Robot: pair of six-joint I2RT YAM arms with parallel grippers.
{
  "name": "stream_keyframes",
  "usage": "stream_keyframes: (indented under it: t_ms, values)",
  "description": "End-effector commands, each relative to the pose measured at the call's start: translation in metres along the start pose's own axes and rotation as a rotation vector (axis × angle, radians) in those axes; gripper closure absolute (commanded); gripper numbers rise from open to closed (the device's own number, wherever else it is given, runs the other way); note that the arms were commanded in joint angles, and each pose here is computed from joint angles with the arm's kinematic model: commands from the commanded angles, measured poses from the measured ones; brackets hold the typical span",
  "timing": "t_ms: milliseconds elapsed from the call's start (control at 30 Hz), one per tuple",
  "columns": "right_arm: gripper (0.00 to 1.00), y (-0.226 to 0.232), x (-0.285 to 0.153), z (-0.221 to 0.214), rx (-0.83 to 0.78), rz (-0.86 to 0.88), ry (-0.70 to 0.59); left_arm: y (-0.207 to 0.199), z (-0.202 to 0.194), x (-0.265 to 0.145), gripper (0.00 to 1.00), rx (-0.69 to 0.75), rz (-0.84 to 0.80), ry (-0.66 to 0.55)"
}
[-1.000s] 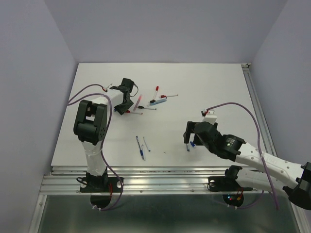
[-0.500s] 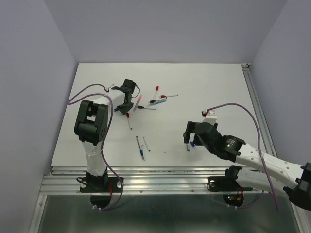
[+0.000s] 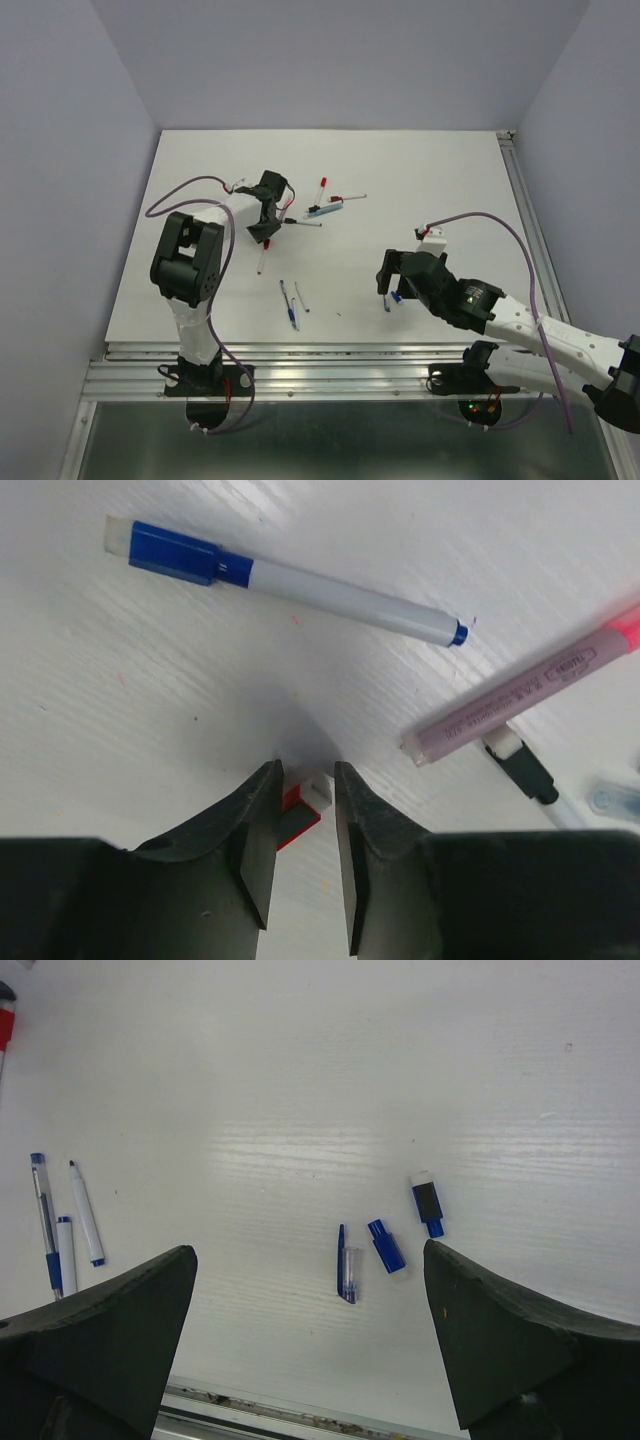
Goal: Open the pen caps
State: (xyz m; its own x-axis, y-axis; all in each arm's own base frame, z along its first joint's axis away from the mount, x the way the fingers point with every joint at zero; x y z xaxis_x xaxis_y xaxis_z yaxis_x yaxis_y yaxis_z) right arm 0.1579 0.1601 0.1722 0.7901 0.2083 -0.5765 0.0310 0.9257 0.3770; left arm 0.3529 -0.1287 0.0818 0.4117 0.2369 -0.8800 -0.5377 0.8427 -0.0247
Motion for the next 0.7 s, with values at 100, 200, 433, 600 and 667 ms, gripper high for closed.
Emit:
stream_keyframes:
  t_ms: [100, 200, 433, 600, 667]
  values:
    - [0.0, -0.002, 0.004, 0.0, 0.01, -0.013, -0.024, 0.017, -0.043, -0.006, 0.53, 0.203, 0.041, 0.108]
    - [0.0, -0.005, 0.004, -0.002, 0.009, -0.024, -0.017, 0.021, -0.047, -0.006, 0.5, 0.241, 0.052, 0.115]
    - [0.0, -0.006, 0.002, -0.003, 0.019, -0.027, -0.014, 0.027, -0.064, -0.019, 0.46, 0.365, 0.063, 0.112]
    - [0.0, -0.007, 0.003, -0.004, 0.023, -0.032, -0.011, 0.029, -0.078, -0.019, 0.46, 0.432, 0.08, 0.122]
    - [0.0, -0.007, 0.004, -0.004, 0.022, -0.033, -0.006, 0.029, -0.079, -0.015, 0.46, 0.437, 0.09, 0.123]
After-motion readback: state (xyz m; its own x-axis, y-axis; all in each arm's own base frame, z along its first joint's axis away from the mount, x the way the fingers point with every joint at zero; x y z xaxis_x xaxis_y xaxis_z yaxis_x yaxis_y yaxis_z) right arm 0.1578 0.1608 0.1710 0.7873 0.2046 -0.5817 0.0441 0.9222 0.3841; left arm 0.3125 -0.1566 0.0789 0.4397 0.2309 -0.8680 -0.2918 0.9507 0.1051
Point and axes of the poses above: each gripper's point midway between its finger pads, its own x axis out along the fingers, its own y axis along the line the jaws close on, z = x × y, the point moved 7 cm from there along -x, back along the fingers, and after that the axes turned 8 degrees about x, right-handed, at the moved point
